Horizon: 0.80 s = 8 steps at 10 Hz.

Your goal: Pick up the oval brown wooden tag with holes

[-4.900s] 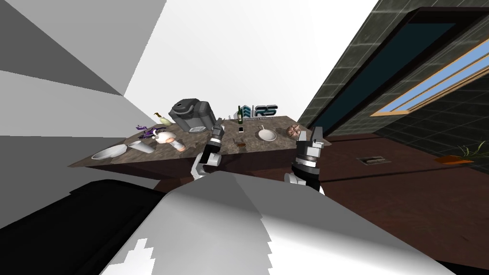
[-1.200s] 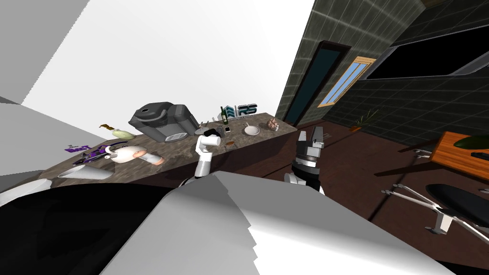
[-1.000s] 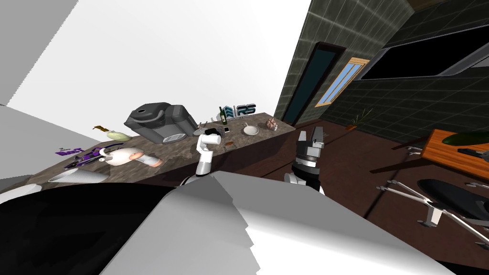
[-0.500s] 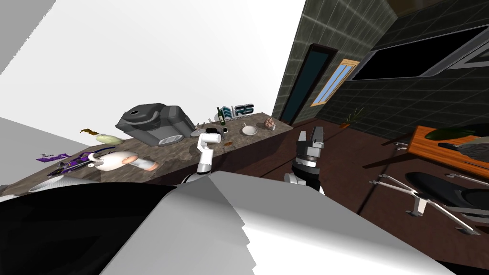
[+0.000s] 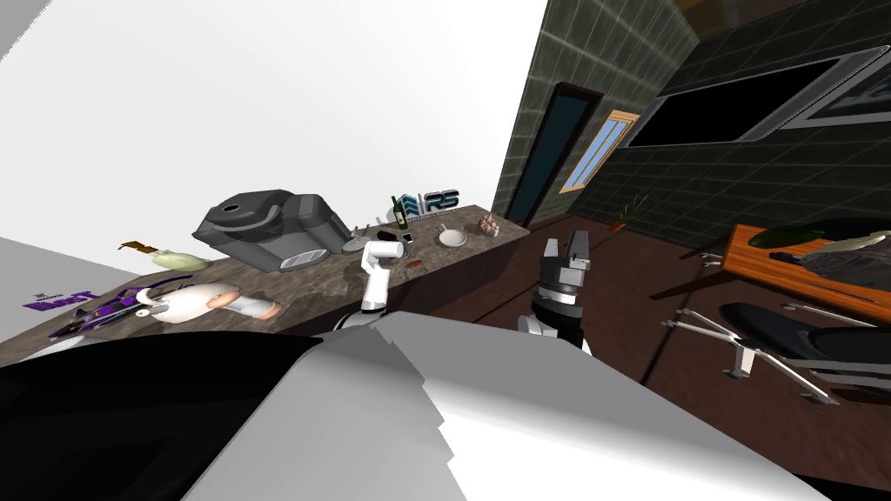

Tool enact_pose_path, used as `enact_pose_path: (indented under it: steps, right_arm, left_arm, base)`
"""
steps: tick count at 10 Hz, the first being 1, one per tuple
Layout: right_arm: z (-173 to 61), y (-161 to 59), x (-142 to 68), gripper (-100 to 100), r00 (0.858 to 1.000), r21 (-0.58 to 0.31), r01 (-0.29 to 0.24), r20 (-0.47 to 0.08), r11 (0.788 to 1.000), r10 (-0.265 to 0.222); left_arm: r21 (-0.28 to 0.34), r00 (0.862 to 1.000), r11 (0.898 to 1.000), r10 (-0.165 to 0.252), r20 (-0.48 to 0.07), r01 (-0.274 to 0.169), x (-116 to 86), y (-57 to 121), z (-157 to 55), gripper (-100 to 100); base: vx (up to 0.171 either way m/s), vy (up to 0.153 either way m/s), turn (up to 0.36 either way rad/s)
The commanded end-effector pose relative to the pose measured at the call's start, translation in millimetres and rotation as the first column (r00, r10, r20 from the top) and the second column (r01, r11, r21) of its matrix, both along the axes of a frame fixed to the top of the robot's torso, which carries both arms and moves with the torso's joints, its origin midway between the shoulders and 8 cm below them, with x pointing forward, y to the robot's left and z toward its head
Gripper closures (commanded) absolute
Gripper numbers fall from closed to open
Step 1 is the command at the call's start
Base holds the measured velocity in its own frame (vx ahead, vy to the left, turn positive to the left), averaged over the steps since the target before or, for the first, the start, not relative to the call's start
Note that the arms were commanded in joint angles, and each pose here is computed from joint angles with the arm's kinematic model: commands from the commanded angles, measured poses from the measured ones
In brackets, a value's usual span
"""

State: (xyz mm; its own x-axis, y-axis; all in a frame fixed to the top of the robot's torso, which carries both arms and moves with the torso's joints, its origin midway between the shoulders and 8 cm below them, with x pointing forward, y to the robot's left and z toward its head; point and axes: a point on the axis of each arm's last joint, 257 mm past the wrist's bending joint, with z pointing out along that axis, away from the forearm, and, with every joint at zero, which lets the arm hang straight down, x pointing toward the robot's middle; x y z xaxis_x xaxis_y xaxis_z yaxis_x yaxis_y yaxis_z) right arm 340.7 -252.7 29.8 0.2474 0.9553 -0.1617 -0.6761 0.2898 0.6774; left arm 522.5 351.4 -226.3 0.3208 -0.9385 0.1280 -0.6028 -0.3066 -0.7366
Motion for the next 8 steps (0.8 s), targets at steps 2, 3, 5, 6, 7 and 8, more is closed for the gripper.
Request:
enact_pose_path:
  steps: [2, 3, 5, 6, 7, 8]
  right_arm:
    - [0, 0, 0, 0, 1.0, 0.0, 0.0, 0.0, 1.0, 0.0]
    - [0, 0, 0, 0, 1.0, 0.0, 0.0, 0.0, 1.0, 0.0]
    - [0, 0, 0, 0, 1.0, 0.0, 0.0, 0.0, 1.0, 0.0]
    - [0, 0, 0, 0, 1.0, 0.0, 0.0, 0.0, 1.0, 0.0]
    - [0, 0, 0, 0, 1.0, 0.0, 0.0, 0.0, 1.0, 0.0]
    - [0, 0, 0, 0, 1.0, 0.0, 0.0, 0.0, 1.0, 0.0]
  left_arm:
    - [-0.03, 0.997, 0.999, 0.017, -0.069, -0.019, -7, -1.3, -13, -100]
    - [-0.033, 0.995, 0.999, 0.018, -0.095, -0.022, -12, -1.7, -17, -100]
    - [-0.057, 0.987, 0.998, 0.03, -0.158, -0.039, -19, -3.1, -29, -100]
    - [-0.075, 0.98, 0.996, 0.039, -0.195, -0.054, -22, -4.2, -36, -100]
    - [-0.078, 0.975, 0.995, 0.039, -0.219, -0.057, -28, -4.9, -40, -100]
    - [-0.094, 0.966, 0.993, 0.046, -0.255, -0.072, -31, -6.3, -46, -100]
  base:
    - [0.005, 0.016, -0.048]
    - [0.01, 0.022, -0.067]
    - [0.016, 0.029, -0.083]
    - [0.013, 0.029, -0.099]
    - [0.012, 0.024, -0.051]
    - [0.01, 0.026, -0.081]
